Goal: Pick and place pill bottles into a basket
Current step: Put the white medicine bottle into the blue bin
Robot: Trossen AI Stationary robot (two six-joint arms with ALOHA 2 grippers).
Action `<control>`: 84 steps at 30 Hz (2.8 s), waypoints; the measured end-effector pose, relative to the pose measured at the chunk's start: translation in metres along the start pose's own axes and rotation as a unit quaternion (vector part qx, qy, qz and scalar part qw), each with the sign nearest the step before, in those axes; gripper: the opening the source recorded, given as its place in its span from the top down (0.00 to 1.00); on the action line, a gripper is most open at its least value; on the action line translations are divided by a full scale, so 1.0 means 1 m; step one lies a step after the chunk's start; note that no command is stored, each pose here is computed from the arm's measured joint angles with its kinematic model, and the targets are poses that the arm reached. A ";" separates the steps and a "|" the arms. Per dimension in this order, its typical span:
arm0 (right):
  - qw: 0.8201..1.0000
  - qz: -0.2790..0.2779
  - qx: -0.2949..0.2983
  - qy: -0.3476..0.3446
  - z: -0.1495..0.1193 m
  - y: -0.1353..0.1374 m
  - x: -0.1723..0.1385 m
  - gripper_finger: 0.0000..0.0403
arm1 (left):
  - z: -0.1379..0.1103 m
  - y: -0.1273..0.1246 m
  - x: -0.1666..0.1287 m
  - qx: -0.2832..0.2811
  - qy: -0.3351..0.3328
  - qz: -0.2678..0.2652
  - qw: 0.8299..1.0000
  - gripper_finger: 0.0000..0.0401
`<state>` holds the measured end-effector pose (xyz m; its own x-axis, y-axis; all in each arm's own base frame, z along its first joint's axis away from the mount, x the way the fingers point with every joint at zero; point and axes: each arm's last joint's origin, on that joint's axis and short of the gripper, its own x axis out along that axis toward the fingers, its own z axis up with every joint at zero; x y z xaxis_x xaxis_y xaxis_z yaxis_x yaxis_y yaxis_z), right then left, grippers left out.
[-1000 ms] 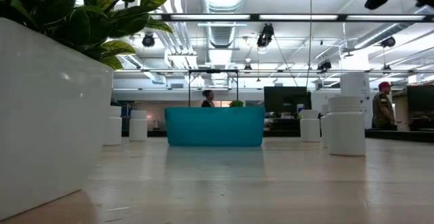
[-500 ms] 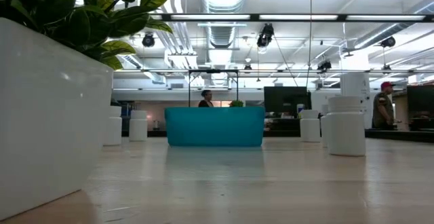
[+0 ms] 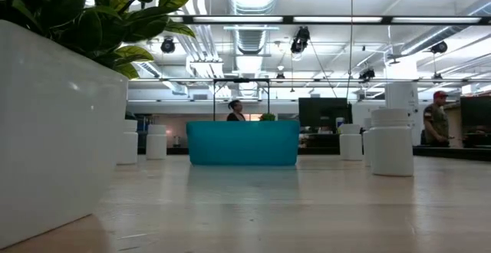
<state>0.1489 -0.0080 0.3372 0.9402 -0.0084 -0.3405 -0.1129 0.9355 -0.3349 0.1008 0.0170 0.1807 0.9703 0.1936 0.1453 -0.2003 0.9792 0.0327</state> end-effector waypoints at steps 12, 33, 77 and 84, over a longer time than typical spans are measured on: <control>0.985 0.066 0.002 0.157 0.013 -0.007 0.028 0.98 | 0.000 0.000 0.000 0.000 0.000 0.000 1.000 1.00; 0.936 0.160 0.023 0.313 0.013 -0.007 0.074 0.75 | 0.000 0.000 0.000 -0.001 0.000 0.000 1.000 1.00; 0.879 0.226 0.032 0.419 -0.062 0.021 0.135 0.48 | 0.000 0.000 0.000 0.001 0.000 0.001 1.000 1.00; 0.883 0.215 0.022 0.416 -0.069 0.023 0.138 0.48 | 0.000 0.000 0.000 0.000 0.000 0.001 1.000 1.00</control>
<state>0.2538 -0.0123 0.2218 0.2497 0.1114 -0.9619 -0.3718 0.9282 0.0110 0.1008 0.0171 0.1807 0.9699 0.1956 0.1453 -0.2023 0.9788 0.0328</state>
